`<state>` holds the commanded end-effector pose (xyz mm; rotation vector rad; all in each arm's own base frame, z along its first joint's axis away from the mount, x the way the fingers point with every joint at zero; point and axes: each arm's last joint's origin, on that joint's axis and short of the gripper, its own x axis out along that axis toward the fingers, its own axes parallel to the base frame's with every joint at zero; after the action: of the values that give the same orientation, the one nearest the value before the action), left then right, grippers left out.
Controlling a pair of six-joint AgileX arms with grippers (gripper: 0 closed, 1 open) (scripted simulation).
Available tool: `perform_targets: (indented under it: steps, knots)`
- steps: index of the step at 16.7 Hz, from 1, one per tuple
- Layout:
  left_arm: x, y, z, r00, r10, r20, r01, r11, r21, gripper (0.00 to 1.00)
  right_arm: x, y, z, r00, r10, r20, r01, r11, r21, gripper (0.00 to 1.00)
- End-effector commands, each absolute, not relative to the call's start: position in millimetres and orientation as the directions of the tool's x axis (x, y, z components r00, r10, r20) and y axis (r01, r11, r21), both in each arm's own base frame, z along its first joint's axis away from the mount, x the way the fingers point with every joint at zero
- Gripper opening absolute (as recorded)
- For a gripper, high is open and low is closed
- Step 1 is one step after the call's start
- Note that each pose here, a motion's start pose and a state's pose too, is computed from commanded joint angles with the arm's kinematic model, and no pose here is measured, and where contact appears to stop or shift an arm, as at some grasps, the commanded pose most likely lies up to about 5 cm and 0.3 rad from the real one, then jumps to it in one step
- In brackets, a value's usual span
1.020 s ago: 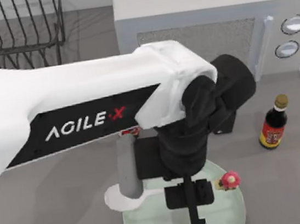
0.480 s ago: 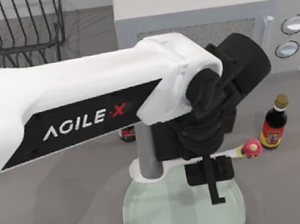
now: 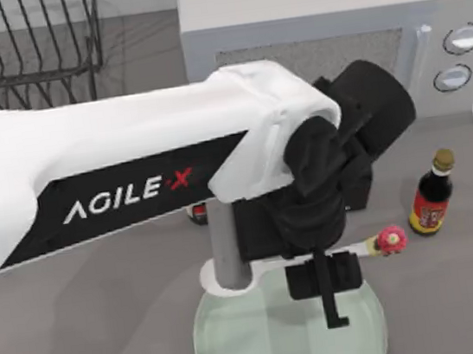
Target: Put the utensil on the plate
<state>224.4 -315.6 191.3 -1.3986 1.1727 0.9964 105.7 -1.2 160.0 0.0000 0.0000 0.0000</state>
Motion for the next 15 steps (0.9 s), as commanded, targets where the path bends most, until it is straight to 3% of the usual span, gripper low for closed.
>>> perform_targets:
  steps: [9,14,15]
  knots:
    - [209,-300,136,-0.001,0.027,-1.0,-1.0,0.012,0.001,0.0,106,-1,160,1.0,0.0,0.0,0.0,1.0,0.0,1.0]
    - [209,-300,136,-0.001,0.027,-1.0,-1.0,0.012,0.001,0.0,106,-1,160,1.0,0.0,0.0,0.0,1.0,0.0,1.0]
    - [209,-300,136,-0.001,0.027,-1.0,-1.0,0.012,0.001,0.08,106,-1,160,1.0,0.0,0.0,0.0,1.0,0.0,1.0]
